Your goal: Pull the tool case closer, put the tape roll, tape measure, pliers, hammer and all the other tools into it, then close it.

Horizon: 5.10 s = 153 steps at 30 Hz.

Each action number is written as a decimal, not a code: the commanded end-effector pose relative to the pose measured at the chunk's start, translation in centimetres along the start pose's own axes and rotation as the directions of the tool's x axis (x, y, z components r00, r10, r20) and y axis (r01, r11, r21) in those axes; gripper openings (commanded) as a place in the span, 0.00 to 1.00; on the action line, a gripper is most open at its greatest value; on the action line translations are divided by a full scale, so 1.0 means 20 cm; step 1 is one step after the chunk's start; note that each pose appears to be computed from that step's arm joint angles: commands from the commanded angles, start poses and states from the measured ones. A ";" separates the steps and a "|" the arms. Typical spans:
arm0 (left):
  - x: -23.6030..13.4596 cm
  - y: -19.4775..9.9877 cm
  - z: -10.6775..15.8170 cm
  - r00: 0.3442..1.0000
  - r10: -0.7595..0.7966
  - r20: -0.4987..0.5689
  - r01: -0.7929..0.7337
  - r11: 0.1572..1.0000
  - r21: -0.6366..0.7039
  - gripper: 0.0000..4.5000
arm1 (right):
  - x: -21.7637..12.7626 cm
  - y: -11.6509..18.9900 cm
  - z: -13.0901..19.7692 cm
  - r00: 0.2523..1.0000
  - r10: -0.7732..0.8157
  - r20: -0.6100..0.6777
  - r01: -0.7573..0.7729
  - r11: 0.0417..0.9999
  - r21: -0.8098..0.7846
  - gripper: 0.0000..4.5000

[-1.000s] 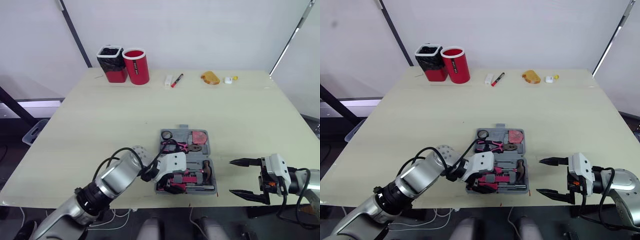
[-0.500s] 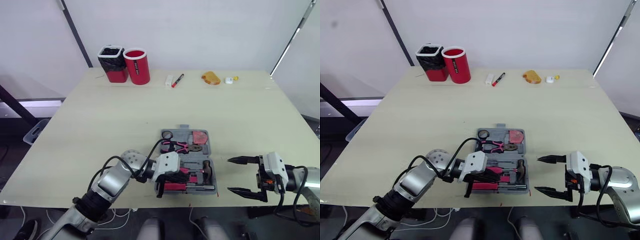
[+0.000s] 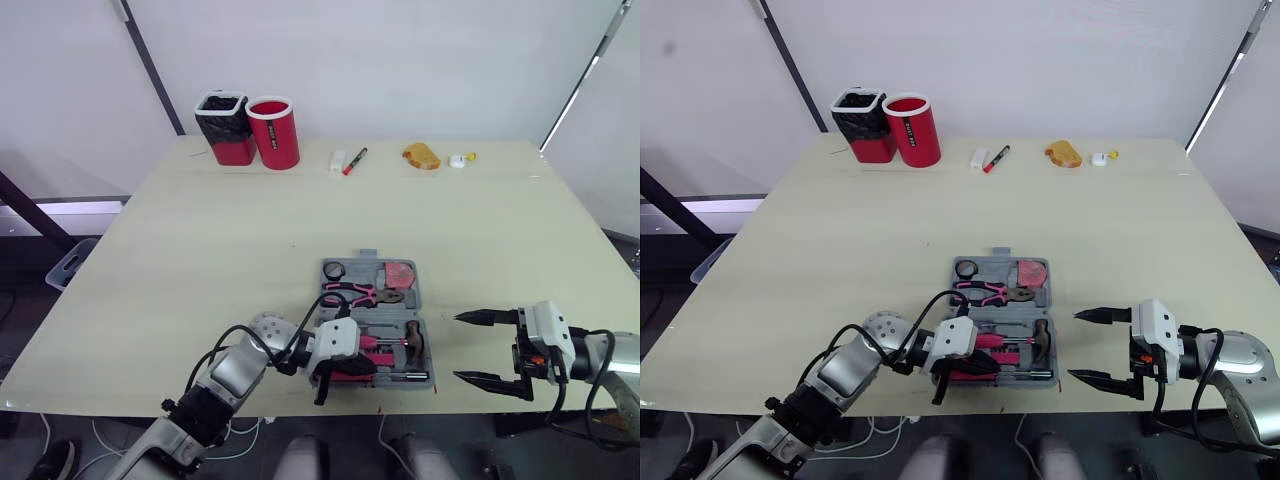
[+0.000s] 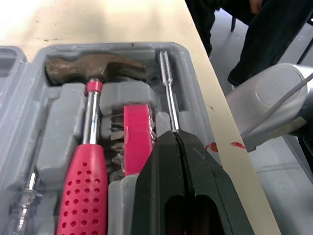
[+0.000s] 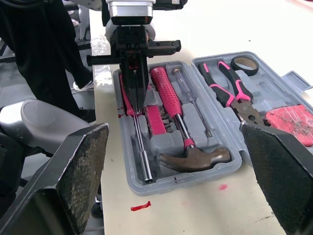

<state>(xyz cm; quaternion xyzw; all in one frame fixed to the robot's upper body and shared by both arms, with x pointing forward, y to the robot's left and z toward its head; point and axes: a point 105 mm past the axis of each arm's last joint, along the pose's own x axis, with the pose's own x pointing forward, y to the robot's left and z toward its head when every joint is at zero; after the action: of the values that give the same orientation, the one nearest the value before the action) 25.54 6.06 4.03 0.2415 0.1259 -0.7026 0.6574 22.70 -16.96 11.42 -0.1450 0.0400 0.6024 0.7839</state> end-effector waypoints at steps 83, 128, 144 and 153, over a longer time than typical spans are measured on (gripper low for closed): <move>-0.51 0.28 -0.36 0.854 0.519 -0.045 -0.498 0.789 -0.359 0.47 | 0.15 -0.38 -0.37 0.928 -0.308 -0.211 0.338 0.933 0.125 0.33; -0.32 0.24 -0.38 0.955 0.282 -0.094 -0.296 0.870 -0.395 0.01 | 0.41 -0.37 -0.34 0.965 -0.184 -0.185 0.201 0.976 0.078 0.00; -0.23 0.26 -0.33 0.964 0.257 -0.061 -0.261 0.888 -0.378 0.01 | 0.40 -0.35 -0.33 0.971 -0.149 -0.186 0.165 0.983 0.076 0.00; -0.20 0.08 -0.32 0.991 0.122 -0.050 -0.132 0.906 -0.403 0.01 | 0.36 -0.28 -0.34 0.975 -0.083 -0.206 0.109 0.987 0.119 0.00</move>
<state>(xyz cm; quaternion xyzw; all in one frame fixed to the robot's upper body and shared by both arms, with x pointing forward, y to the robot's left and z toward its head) 30.92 14.41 2.67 0.1239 0.2266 -0.5591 0.7878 31.02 -14.49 2.92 -0.1518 0.1792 0.5204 0.8210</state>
